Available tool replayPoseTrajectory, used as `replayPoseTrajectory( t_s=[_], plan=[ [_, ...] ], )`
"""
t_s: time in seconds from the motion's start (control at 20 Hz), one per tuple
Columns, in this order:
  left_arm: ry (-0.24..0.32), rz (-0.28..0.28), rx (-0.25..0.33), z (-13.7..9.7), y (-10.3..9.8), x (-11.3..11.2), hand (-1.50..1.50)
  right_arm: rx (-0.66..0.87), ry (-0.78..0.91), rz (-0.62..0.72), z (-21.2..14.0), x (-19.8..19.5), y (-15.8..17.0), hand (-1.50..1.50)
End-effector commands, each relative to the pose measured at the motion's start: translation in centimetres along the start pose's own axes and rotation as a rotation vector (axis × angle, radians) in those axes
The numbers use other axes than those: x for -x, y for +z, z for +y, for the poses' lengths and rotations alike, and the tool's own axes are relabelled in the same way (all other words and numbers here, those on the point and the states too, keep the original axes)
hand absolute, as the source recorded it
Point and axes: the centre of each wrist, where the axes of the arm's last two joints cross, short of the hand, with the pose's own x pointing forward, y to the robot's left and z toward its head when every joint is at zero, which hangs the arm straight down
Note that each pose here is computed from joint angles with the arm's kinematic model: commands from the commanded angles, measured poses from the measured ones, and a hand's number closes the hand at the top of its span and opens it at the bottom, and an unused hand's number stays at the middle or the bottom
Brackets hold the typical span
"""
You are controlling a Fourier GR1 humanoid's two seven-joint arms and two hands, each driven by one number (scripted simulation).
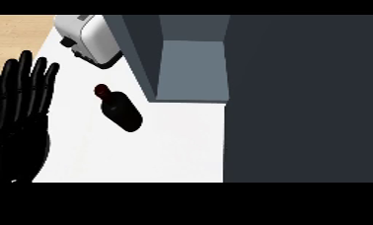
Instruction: Pick up the wine, place it into the cabinet and close the cabinet
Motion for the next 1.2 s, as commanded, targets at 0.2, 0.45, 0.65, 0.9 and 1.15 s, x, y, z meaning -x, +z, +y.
replayPoseTrajectory(
  t_s=[0.2, 0.45, 0.65, 0.9, 1.15],
  plan=[
    [0.101, 0.018, 0.171, 2.5, 1.1, 2.1, -1.50, -0.012, -0.020, 0.009, 1.7, -2.9, 1.3, -1.50],
    [0.311, 0.162, 0.164, 2.6, 0.3, 1.3, -1.50, -0.232, -0.108, 0.075, 1.2, -5.1, 3.0, -1.50],
    [0.337, 0.181, 0.176, 1.7, -0.1, -1.7, -1.50, -0.242, -0.111, 0.066, 1.5, -9.8, 2.5, -1.50],
    [0.310, 0.183, 0.140, 1.6, 0.3, -4.9, -1.50, -0.241, -0.112, 0.073, 0.9, -10.9, 2.2, -1.50],
    [0.319, 0.211, 0.164, 1.6, 0.6, -7.8, -1.50, -0.235, -0.110, 0.079, 2.0, -12.0, 0.3, -1.50]
  ],
)
